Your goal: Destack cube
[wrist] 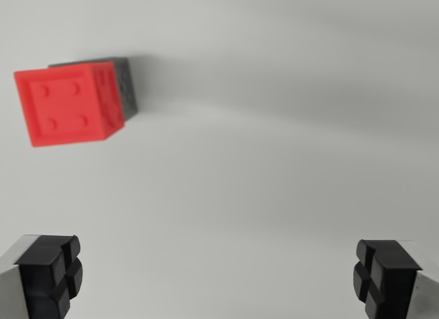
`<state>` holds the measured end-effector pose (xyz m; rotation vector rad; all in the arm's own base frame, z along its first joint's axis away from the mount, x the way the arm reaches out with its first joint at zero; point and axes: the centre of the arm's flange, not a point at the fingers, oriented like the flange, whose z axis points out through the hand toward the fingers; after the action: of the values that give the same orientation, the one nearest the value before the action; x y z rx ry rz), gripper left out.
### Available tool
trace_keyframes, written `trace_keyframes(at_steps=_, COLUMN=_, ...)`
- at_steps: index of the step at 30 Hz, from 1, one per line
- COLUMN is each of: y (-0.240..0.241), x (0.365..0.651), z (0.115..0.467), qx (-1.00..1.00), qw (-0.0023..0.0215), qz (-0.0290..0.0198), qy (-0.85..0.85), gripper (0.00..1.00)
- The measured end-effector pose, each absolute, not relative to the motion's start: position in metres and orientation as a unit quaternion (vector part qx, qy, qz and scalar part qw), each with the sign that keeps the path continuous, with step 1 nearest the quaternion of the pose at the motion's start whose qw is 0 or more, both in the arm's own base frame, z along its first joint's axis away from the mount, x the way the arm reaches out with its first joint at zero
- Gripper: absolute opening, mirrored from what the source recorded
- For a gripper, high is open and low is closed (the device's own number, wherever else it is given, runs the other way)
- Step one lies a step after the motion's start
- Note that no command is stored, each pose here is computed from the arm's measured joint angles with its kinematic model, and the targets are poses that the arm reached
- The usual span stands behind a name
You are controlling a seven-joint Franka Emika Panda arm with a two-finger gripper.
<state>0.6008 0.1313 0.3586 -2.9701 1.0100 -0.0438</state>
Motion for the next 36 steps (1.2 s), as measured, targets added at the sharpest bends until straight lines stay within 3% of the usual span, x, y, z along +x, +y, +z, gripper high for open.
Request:
trace_keyframes(at_steps=28, y=0.238, x=0.609, z=0.304, qx=-0.963, qw=0.0007, qz=0.0031, qy=0.269, gripper=1.0)
trace_keyframes(at_steps=33, y=0.244, x=0.609, z=0.289, qx=-0.964, qw=0.002, qz=0.003, qy=0.266, gripper=1.0)
trace_keyframes(at_steps=36, y=0.242, x=0.61, z=0.277, qx=-0.964, qw=0.0016, qz=0.0035, qy=0.267, gripper=1.0)
